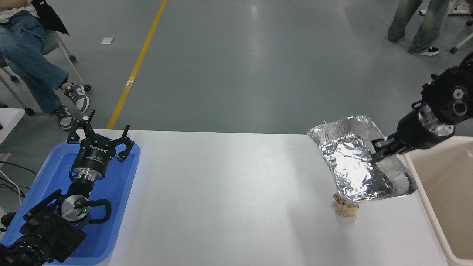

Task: Pick up foil plate and place in dustbin

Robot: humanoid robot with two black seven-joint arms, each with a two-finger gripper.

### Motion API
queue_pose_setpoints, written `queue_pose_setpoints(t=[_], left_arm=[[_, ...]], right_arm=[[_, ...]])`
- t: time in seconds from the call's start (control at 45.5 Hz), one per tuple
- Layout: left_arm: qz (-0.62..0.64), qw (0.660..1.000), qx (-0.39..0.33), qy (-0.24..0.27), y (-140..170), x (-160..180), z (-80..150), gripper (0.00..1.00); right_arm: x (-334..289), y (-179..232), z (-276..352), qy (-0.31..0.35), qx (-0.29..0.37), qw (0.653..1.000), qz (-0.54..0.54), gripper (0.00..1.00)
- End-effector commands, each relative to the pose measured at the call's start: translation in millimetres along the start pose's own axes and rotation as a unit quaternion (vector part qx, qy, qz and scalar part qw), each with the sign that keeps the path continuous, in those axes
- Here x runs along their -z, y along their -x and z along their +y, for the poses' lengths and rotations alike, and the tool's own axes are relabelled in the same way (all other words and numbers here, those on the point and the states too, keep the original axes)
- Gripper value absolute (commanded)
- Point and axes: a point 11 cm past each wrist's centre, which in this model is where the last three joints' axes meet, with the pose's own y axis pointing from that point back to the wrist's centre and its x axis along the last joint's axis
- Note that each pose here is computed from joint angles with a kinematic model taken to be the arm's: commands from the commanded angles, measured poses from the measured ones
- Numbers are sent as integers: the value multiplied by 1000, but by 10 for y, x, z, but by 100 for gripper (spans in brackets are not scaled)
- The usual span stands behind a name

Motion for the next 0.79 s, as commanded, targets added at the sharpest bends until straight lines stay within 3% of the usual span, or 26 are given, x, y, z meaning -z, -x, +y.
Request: queue_pose_setpoints(t=[0.0, 0.769], left_arm=[[0, 1000, -1, 0, -2, 3, 1, 100], [0, 1000, -1, 0, -2, 3, 1, 100]], right_arm=[[41, -214, 511, 13, -41, 999, 6, 0], [-2, -202, 471, 15, -37, 999, 1, 0]])
